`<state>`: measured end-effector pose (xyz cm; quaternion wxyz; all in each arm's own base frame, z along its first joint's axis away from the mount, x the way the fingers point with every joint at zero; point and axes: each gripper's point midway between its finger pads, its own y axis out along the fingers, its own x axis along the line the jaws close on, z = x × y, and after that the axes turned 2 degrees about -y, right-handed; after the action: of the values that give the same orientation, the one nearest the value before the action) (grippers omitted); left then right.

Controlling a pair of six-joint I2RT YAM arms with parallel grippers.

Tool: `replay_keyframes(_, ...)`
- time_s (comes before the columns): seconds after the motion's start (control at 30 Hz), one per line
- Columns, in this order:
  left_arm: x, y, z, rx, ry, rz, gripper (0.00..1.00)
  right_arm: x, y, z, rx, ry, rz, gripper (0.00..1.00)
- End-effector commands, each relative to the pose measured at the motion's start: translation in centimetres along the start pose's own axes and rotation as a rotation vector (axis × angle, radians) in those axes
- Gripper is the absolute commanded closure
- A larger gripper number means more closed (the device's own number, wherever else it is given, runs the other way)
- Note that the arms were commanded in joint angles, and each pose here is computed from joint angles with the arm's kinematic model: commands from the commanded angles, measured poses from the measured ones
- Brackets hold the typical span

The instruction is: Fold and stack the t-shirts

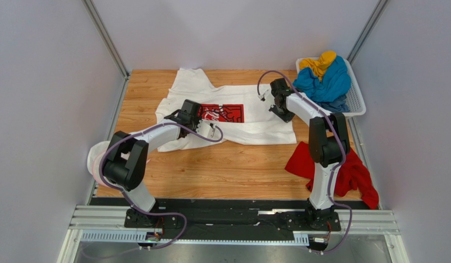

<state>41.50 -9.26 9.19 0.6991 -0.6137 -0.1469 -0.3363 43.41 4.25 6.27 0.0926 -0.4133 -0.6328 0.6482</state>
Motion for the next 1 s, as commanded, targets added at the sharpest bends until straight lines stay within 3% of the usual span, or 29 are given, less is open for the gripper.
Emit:
replay_keyframes(0.0,2.4,0.2,0.3,0.002,-0.005,-0.051,1.00,-1.9,-0.1,-0.8,-0.018,0.004,0.051,1.00)
replay_keyframes(0.1,2.5,0.7,0.1,0.002,-0.005,-0.054,1.00,-1.9,0.1,-0.7,-0.013,0.007,0.056,0.97)
replay_keyframes(0.23,2.5,1.2,0.0,0.005,-0.007,-0.055,1.00,-1.7,0.0,-0.7,-0.024,0.021,0.046,0.68)
replay_keyframes(0.33,2.7,1.4,0.0,0.007,-0.009,-0.066,1.00,-1.4,-0.1,-0.5,-0.023,0.026,0.042,0.61)
replay_keyframes(0.8,6.3,3.0,0.0,0.043,-0.021,-0.165,1.00,1.2,-3.0,1.2,-0.060,0.060,-0.004,0.58)
replay_keyframes(0.87,6.9,3.3,0.0,0.049,-0.018,-0.182,0.94,1.5,-3.3,1.8,-0.056,0.060,-0.004,0.59)
replay_keyframes(0.97,7.4,3.7,0.2,0.065,-0.024,-0.196,0.72,1.7,-3.6,2.4,-0.053,0.060,-0.002,0.59)
